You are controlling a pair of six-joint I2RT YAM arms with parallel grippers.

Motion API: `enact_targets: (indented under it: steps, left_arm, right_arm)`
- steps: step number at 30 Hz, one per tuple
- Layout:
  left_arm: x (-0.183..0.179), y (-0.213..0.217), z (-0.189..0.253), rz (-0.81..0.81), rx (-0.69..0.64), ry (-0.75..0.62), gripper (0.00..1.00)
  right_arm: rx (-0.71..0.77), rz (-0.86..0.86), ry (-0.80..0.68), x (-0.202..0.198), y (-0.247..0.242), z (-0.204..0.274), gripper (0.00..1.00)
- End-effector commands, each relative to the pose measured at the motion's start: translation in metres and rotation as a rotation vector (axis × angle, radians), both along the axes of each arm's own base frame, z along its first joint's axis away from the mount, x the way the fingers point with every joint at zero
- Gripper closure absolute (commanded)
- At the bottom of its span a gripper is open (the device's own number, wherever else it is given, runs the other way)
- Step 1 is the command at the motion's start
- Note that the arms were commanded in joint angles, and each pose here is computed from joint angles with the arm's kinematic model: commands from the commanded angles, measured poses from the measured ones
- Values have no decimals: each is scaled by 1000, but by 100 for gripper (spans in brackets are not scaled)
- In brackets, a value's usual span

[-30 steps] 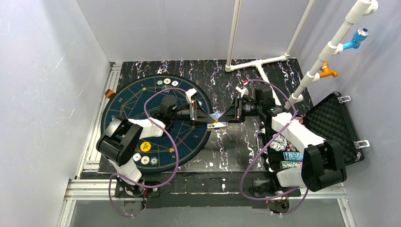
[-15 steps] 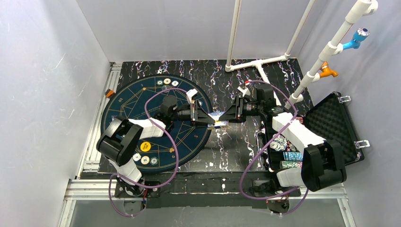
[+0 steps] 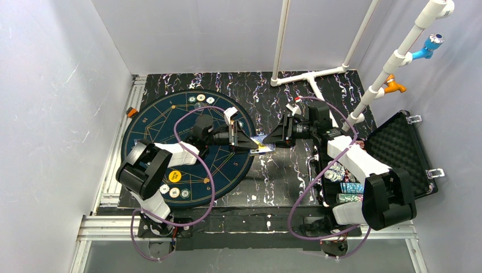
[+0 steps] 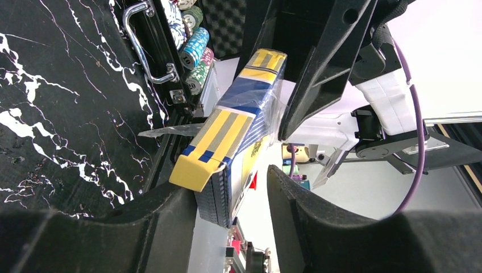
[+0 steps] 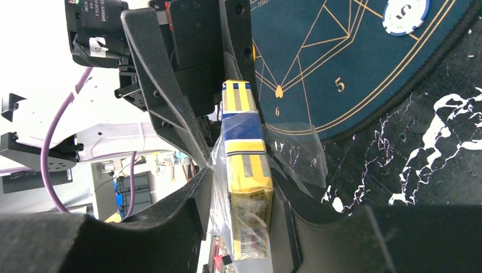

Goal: Distribute texas hold em gaming equipment

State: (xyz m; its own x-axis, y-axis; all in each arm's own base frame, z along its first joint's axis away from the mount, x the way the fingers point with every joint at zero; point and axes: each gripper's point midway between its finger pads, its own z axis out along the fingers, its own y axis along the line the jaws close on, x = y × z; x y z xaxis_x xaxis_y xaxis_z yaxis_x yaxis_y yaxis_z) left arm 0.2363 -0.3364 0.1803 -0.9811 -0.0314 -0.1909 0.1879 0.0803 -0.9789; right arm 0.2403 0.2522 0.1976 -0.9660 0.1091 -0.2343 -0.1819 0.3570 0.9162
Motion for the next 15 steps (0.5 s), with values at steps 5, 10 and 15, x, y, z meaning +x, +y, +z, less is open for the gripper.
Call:
enact_targets:
  steps: [5,10,15]
  left_arm:
    - [-3,-2,3,-28,-12,-16,54]
    - [-4,-2,3,-29,-11,-15,53]
    - [-4,-2,2,-30,-11,-18,55]
  right_arm:
    - [62,35,-52,-2,3,18,67]
    - [61,32,-52,-2,3,17,56]
    - [60,25,-53,-2,3,16,49]
